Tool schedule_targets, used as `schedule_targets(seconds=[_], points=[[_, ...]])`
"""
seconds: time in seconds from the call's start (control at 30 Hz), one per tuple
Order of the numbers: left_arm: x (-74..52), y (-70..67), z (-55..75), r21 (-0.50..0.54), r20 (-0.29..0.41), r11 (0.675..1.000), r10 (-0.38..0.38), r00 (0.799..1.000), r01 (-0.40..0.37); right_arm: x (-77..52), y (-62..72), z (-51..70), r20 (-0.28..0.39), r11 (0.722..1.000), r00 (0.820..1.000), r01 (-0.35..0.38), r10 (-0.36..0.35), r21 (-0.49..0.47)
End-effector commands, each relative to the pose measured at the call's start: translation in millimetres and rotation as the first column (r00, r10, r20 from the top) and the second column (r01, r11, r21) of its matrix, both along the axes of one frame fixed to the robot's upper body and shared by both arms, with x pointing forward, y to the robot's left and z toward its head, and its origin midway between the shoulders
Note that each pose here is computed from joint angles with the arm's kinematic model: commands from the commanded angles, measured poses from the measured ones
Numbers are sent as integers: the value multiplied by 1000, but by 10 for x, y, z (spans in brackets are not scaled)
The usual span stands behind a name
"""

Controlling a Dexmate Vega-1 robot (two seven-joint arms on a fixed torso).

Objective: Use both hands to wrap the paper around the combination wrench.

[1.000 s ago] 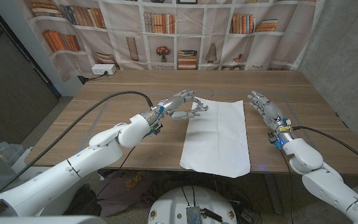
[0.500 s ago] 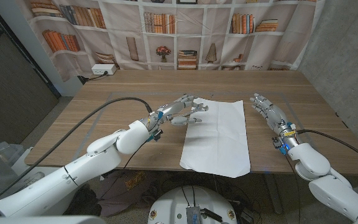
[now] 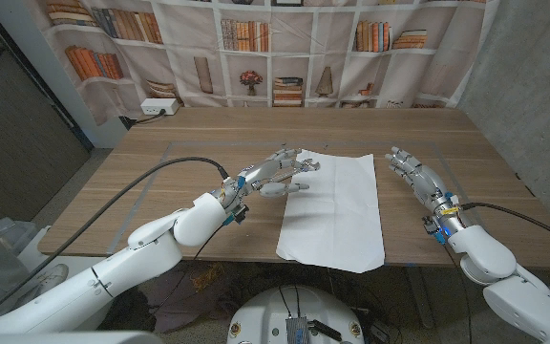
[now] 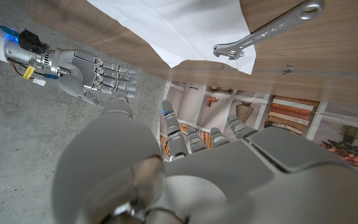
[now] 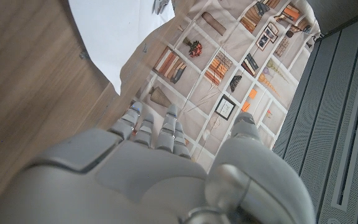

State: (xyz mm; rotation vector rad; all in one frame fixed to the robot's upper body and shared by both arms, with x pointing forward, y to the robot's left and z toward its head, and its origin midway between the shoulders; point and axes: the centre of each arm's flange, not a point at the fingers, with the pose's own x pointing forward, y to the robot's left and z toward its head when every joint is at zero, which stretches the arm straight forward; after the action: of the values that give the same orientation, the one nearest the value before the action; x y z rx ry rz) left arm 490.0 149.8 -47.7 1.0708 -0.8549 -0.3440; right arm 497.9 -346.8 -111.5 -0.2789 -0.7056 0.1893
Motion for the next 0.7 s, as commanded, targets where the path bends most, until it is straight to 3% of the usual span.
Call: schedule_targets(seconds=[0.03, 0.23, 0.4, 0.7], points=[[-63, 60, -58, -27, -3, 1000, 2, 1000, -2, -164, 8, -44, 32, 999, 999, 13, -12, -47], [-51, 115, -42, -39, 2, 999, 15, 1000, -15, -323, -24, -76, 96, 996, 993, 77, -72, -50], [-44, 150, -28, -47, 7, 999, 25, 1000, -25, -424, -15, -103, 106, 989, 991, 96, -84, -116], [-40, 216, 58, -52, 56, 996, 74, 996, -71, -545, -25, -136, 98, 988, 992, 89, -77, -126]])
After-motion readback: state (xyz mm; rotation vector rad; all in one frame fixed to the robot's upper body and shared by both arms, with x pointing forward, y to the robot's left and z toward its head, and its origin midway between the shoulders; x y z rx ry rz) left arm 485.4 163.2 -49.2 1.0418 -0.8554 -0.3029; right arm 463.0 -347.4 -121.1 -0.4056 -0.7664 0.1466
